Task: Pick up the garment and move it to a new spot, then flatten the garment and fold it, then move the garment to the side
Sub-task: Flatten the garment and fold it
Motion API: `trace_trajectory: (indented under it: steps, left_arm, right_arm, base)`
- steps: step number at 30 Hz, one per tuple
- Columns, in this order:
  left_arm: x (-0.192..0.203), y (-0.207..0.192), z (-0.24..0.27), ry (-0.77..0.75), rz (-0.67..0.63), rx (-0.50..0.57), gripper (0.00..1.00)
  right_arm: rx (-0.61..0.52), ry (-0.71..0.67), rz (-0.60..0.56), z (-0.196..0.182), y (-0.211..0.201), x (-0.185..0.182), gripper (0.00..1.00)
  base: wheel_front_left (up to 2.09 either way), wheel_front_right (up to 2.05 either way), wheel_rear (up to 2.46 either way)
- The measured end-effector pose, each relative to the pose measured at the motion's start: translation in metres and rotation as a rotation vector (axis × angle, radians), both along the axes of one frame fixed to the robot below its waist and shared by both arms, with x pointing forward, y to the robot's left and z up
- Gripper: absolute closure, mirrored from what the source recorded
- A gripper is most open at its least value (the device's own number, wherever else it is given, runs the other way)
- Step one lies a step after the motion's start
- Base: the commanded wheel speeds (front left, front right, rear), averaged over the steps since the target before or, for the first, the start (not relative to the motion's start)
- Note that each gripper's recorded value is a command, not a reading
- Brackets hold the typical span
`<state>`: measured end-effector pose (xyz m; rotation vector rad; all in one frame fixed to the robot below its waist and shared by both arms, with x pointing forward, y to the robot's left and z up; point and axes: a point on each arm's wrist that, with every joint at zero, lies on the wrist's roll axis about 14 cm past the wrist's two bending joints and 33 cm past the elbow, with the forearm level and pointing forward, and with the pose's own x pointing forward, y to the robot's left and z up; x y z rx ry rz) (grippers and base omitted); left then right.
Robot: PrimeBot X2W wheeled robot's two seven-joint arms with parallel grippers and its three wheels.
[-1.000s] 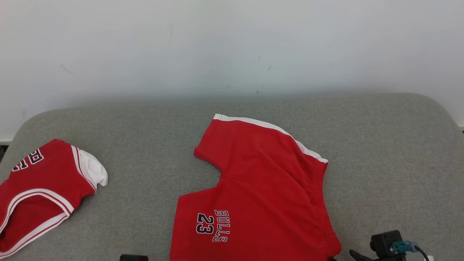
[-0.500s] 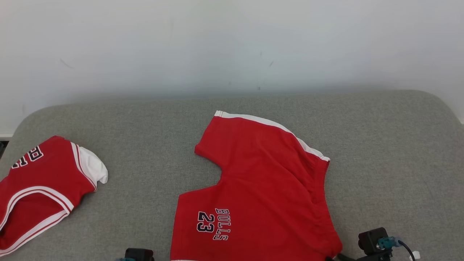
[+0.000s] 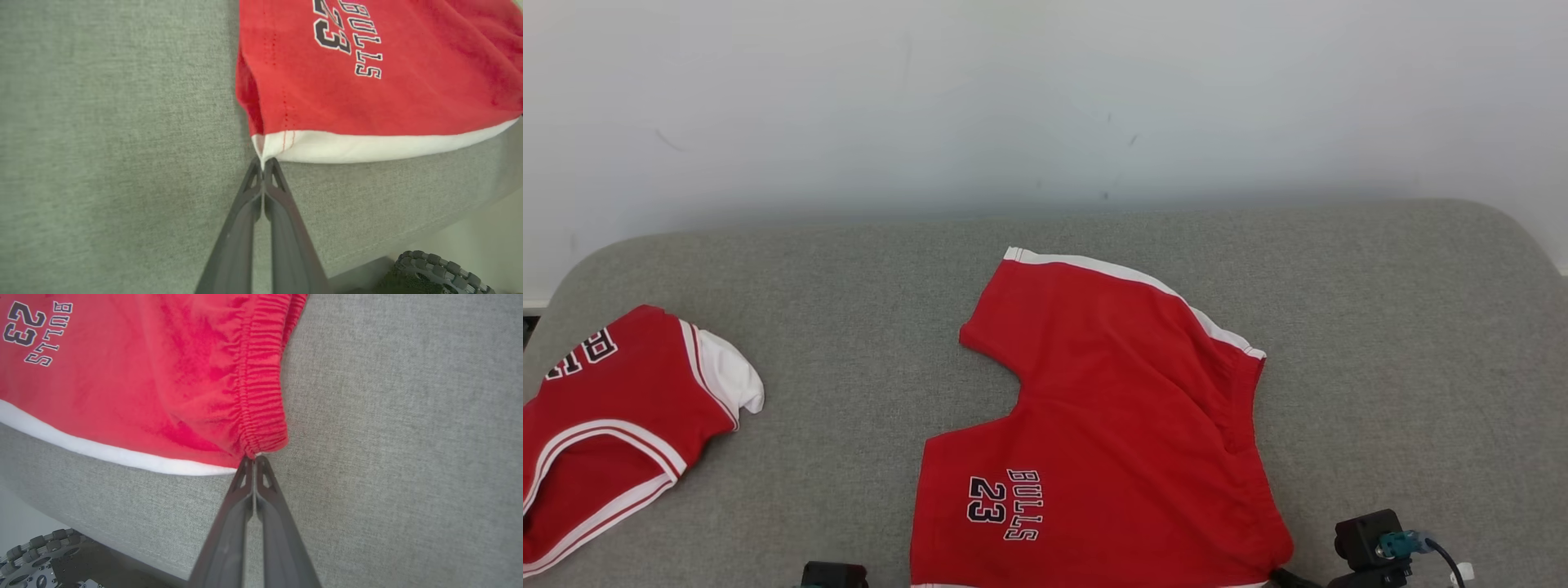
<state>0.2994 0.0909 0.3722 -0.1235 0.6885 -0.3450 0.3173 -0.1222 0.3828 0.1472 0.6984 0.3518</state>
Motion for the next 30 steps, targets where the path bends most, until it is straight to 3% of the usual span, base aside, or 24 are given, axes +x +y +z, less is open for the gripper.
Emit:
trace_trajectory:
  steps: [18,30]
  left_arm:
    - [0.064,0.013,0.101,-0.379,-0.047,0.008,1.0]
    - [0.144,0.004,0.142,-0.403,-0.131,0.066,1.0]
  right_arm:
    - [0.227,-0.111,-0.053,0.058,-0.003,0.019,1.0]
    - [0.308,-0.156,-0.07,0.099,-0.007,0.077,1.0]
  base:
    - [0.0,0.0,0.0]
    - [0.0,0.0,0.0]
